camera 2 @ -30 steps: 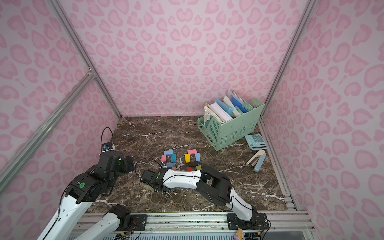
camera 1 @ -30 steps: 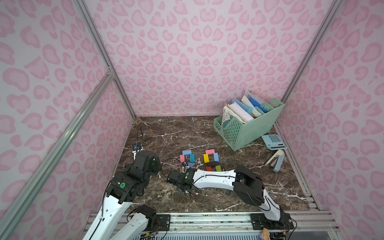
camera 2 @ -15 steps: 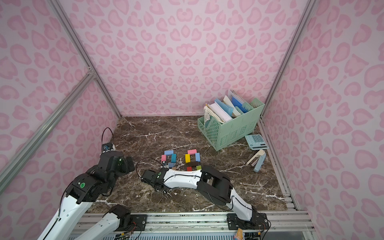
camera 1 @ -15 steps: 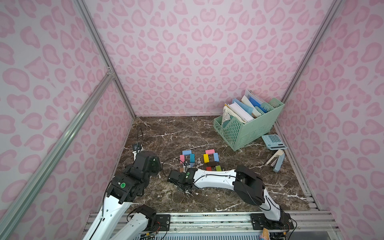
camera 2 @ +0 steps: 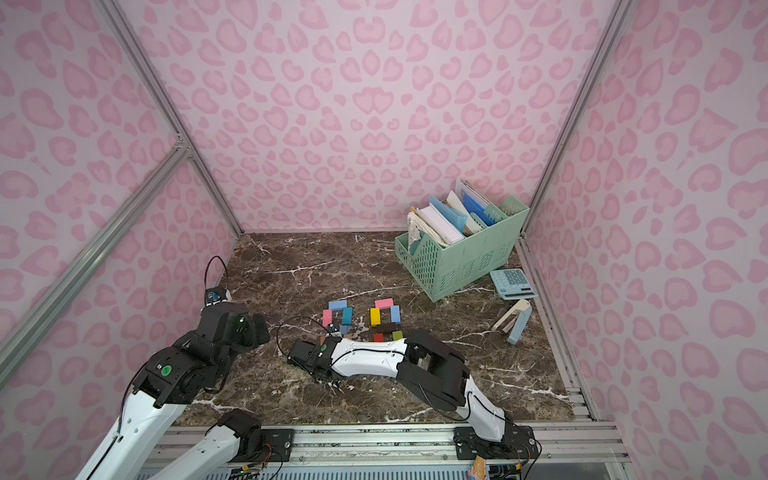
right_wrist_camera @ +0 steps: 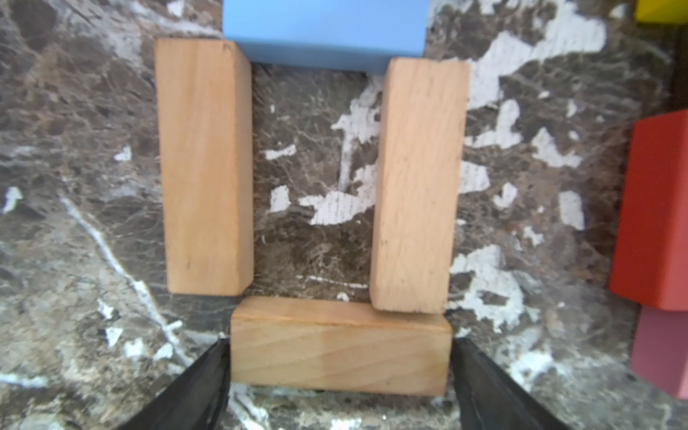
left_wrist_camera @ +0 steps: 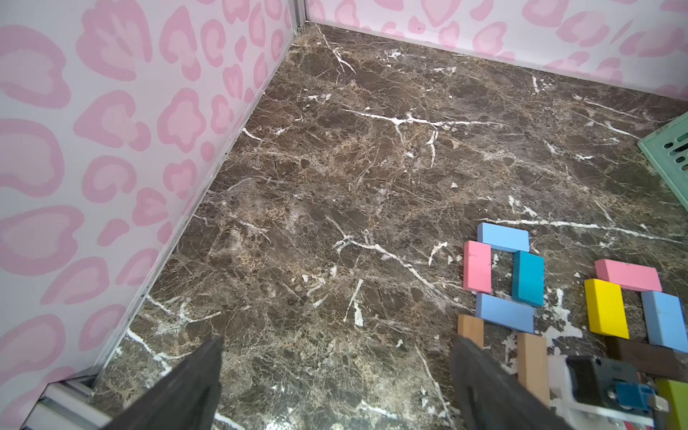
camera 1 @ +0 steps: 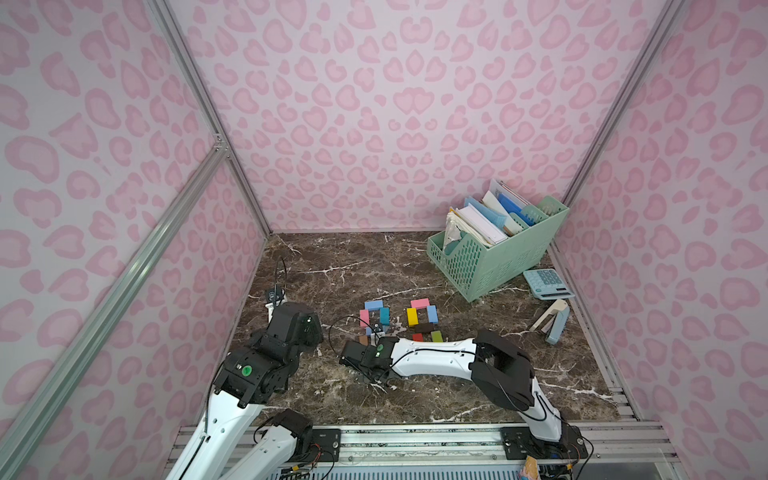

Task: Assemble the number 8 with building blocks
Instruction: Assemble the building block at the center of the board.

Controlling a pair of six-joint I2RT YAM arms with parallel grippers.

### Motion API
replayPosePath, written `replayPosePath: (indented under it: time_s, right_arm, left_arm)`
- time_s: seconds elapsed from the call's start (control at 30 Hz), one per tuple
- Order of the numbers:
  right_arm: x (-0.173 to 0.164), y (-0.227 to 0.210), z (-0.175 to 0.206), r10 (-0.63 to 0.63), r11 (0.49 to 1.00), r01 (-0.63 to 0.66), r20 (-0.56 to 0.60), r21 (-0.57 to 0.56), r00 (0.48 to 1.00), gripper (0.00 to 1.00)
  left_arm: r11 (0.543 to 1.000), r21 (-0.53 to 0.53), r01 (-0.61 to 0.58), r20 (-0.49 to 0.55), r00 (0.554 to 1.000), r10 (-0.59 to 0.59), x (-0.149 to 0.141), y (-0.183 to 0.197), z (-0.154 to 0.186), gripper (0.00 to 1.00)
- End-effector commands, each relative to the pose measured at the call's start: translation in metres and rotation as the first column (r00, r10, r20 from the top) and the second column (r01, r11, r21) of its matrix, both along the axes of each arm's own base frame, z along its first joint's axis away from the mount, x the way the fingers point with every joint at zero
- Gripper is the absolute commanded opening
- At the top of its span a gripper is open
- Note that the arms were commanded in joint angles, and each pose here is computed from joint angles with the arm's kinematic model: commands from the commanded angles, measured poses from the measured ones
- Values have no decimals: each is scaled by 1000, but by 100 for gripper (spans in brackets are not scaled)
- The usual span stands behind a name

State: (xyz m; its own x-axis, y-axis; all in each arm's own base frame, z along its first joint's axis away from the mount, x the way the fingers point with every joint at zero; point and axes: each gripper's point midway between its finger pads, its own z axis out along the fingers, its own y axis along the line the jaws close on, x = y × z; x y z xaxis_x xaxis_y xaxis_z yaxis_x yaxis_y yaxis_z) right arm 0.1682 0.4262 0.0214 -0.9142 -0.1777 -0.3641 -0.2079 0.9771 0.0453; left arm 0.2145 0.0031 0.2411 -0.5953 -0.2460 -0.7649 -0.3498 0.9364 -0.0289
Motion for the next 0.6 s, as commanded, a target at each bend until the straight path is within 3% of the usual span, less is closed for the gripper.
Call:
replayPosePath:
  time_s: [0.0, 0.57]
  right_arm:
    - [0, 5, 9, 21, 999, -21, 12, 29, 1000, 97]
    - [-1, 14, 8, 68, 996, -69, 17, 55, 998, 98]
  left_arm:
    - [1000, -6, -12, 4, 1000, 12, 0, 1, 0, 98]
    - [1000, -3, -14, -5, 1000, 14, 0, 1, -4, 98]
